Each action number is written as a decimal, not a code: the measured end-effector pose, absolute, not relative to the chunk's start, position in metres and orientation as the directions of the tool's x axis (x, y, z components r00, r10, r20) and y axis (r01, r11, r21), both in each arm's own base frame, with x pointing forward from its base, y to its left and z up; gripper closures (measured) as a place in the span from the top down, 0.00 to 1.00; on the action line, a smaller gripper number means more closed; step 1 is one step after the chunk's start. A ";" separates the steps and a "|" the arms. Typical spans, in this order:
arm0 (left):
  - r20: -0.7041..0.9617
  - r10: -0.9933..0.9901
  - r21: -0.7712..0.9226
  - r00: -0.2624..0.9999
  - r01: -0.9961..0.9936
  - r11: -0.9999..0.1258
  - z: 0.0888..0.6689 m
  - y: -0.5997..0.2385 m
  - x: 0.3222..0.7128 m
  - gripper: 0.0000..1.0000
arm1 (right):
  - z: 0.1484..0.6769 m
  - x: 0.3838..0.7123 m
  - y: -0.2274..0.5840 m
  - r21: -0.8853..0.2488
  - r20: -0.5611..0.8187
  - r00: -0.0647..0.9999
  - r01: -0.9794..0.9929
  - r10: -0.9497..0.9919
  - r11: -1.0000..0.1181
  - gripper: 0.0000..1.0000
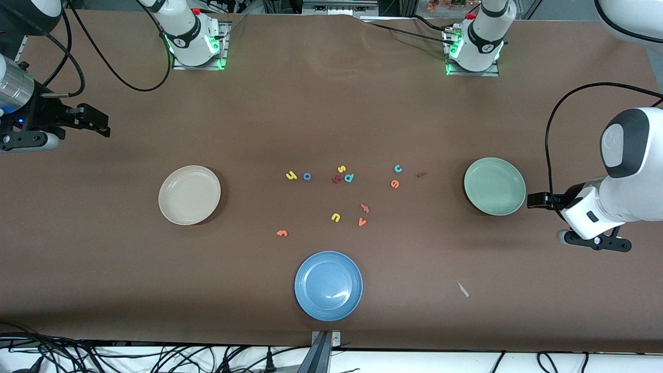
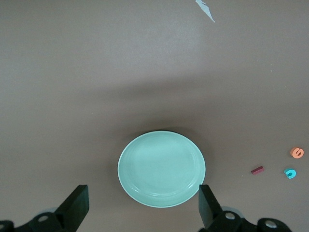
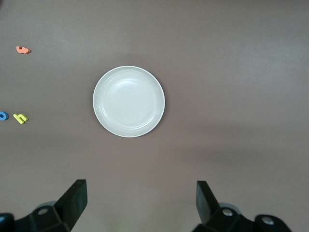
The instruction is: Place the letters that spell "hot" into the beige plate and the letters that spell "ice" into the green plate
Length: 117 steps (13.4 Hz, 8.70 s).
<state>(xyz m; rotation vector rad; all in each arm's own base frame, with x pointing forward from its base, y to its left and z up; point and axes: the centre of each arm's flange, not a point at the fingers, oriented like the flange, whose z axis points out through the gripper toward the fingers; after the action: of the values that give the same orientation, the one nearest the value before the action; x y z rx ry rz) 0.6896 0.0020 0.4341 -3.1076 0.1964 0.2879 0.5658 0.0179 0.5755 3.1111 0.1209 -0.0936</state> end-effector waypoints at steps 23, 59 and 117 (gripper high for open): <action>-0.191 -0.120 -0.002 0.974 -0.123 -0.992 0.430 0.006 0.690 1.00 | 0.582 0.574 0.016 0.026 -0.041 0.997 0.074 0.073 -0.997 1.00; -0.191 -0.120 -0.002 0.974 -0.122 -0.992 0.430 0.007 0.690 1.00 | 0.575 0.577 0.014 0.026 -0.054 0.996 0.069 0.068 -0.997 1.00; -0.265 -0.161 0.117 0.951 -0.134 -0.984 0.227 -0.201 0.581 1.00 | 0.532 0.600 0.079 -0.022 -0.122 0.985 0.124 0.126 -0.992 1.00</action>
<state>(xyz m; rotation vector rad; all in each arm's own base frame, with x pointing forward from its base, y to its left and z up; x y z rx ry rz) 0.5814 -0.2010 0.2270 -3.1995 0.2423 0.4477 0.5999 0.0786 0.5318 3.1442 0.1977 -0.1946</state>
